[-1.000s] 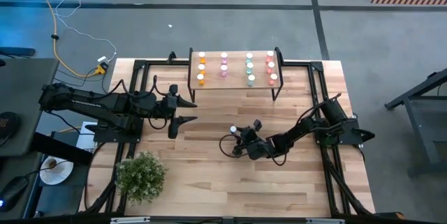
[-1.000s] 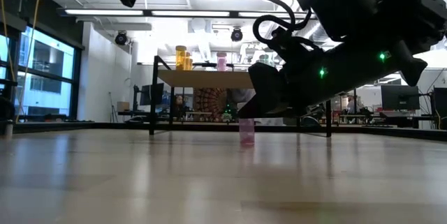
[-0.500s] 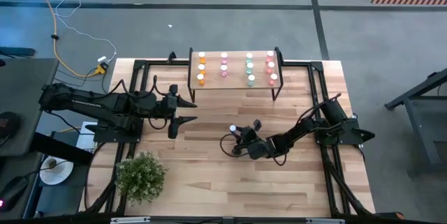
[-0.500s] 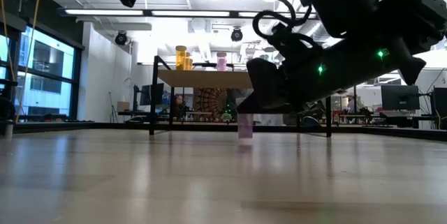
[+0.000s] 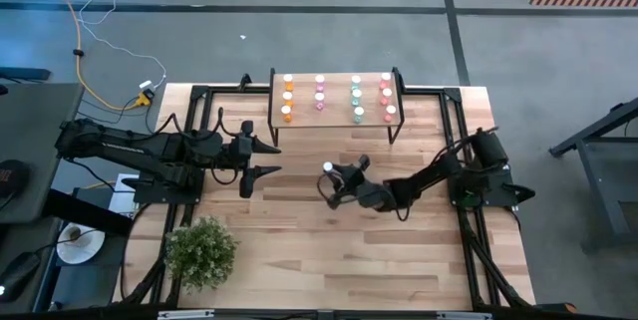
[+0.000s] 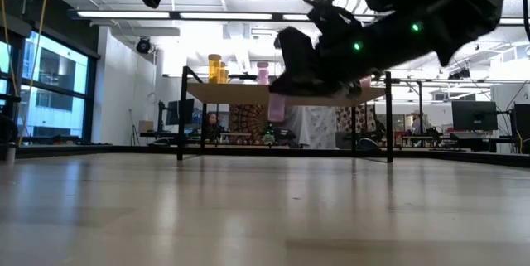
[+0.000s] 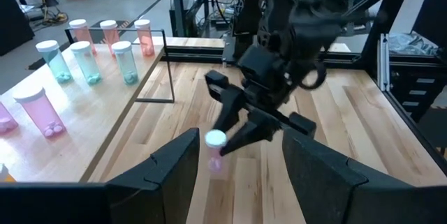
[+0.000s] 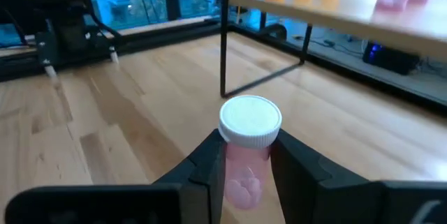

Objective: Pick and place medicine bottles onto shelf by color
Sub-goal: Put the purple pill bottle on the shelf aligned with the other purple pill bottles

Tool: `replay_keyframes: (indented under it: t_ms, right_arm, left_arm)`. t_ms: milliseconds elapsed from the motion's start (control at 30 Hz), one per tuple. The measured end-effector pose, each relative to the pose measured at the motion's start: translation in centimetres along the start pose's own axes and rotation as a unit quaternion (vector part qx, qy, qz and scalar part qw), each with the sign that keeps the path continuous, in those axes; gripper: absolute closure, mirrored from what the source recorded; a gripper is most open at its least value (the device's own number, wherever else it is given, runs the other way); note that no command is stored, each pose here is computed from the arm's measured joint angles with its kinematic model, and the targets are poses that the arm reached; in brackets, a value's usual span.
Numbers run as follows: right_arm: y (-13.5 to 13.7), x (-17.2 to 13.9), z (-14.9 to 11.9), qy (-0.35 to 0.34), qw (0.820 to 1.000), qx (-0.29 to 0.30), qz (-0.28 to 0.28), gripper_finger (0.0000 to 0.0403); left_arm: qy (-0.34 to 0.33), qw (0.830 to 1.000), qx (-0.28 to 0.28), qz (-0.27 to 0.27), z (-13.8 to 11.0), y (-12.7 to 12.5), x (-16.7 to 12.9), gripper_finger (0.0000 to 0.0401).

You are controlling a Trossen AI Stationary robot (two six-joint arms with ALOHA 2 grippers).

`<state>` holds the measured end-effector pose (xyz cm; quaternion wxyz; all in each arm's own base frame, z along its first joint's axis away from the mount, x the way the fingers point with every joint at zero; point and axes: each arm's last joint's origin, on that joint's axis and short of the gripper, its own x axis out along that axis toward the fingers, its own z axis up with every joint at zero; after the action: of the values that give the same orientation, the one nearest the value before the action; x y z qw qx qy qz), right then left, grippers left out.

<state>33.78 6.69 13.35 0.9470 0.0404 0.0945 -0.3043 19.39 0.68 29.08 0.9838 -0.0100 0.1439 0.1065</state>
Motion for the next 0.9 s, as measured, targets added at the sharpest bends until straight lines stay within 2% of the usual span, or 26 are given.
replay_keyframes:
  t_ms: [333, 467, 700, 900]
  right_arm:
    - [-1.5, 2.7, 4.8, -0.026, 0.998, -0.051, 0.023, 0.0315]
    - [-1.9, 4.6, 6.6, -0.006, 0.997, -0.073, 0.020, 0.0315]
    - [-2.8, 6.4, 8.8, -0.011, 0.997, -0.079, 0.000, 0.0315]
    - [-3.5, 6.2, 9.7, -0.024, 0.997, -0.068, -0.009, 0.0315]
  left_arm:
    - [0.000, 1.000, 0.000, -0.005, 0.0, 0.0, 0.0, 0.0204]
    - [0.000, 1.000, 0.000, -0.005, 0.0, 0.0, 0.0, 0.0204]
    - [0.000, 1.000, 0.000, -0.006, 0.0, 0.0, 0.0, 0.0204]
    - [0.000, 1.000, 0.000, -0.006, 0.0, 0.0, 0.0, 0.0204]
